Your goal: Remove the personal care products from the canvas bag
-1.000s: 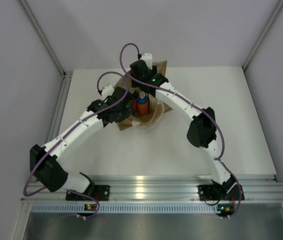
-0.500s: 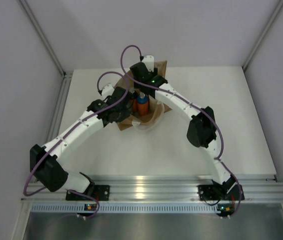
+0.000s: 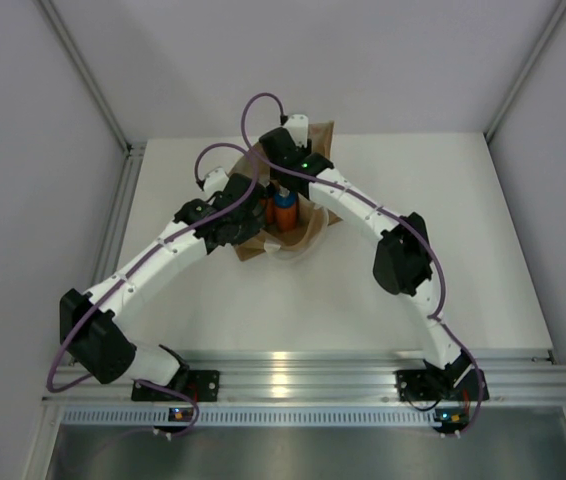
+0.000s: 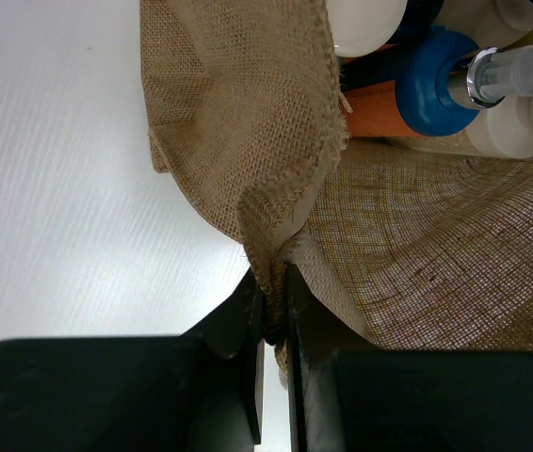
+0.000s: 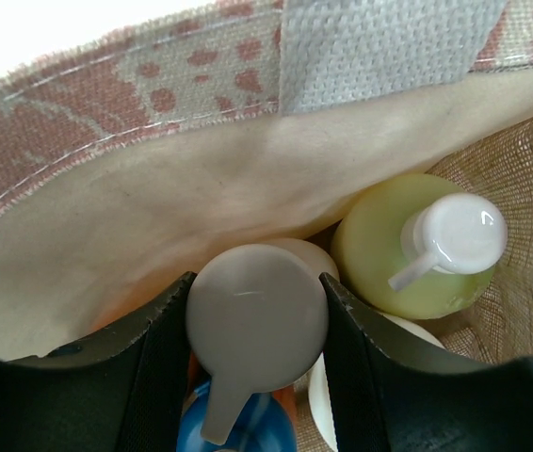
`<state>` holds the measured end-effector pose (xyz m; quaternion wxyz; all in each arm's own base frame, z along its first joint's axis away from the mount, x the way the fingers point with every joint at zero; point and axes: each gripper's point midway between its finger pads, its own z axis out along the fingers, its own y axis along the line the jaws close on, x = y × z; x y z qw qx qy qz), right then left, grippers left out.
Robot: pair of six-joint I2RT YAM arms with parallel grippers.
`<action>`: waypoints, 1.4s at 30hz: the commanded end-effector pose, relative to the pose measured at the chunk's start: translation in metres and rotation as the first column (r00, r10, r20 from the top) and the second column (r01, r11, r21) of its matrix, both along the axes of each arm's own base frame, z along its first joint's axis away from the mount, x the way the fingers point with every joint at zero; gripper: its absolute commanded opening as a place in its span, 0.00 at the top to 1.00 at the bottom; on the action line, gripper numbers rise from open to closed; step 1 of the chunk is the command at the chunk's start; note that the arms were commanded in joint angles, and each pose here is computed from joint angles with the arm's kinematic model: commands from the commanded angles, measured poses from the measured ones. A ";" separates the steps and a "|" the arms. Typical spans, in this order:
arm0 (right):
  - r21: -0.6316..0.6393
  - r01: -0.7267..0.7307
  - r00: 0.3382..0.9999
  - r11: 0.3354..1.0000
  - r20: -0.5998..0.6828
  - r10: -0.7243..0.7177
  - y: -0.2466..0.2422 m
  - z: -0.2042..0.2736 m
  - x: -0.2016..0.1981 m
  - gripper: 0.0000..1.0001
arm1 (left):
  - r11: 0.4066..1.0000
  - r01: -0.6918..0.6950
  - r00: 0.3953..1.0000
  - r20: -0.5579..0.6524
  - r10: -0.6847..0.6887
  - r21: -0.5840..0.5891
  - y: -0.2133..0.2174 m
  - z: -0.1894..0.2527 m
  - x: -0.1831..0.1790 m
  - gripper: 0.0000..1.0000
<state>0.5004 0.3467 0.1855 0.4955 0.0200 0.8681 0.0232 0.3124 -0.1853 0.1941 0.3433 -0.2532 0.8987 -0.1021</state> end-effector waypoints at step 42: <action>0.134 -0.329 0.807 0.935 0.554 0.205 -0.073 0.340 -0.081 1.00 | 0.998 0.044 0.996 -0.086 -0.040 0.047 -0.001 -0.025 -0.007 1.00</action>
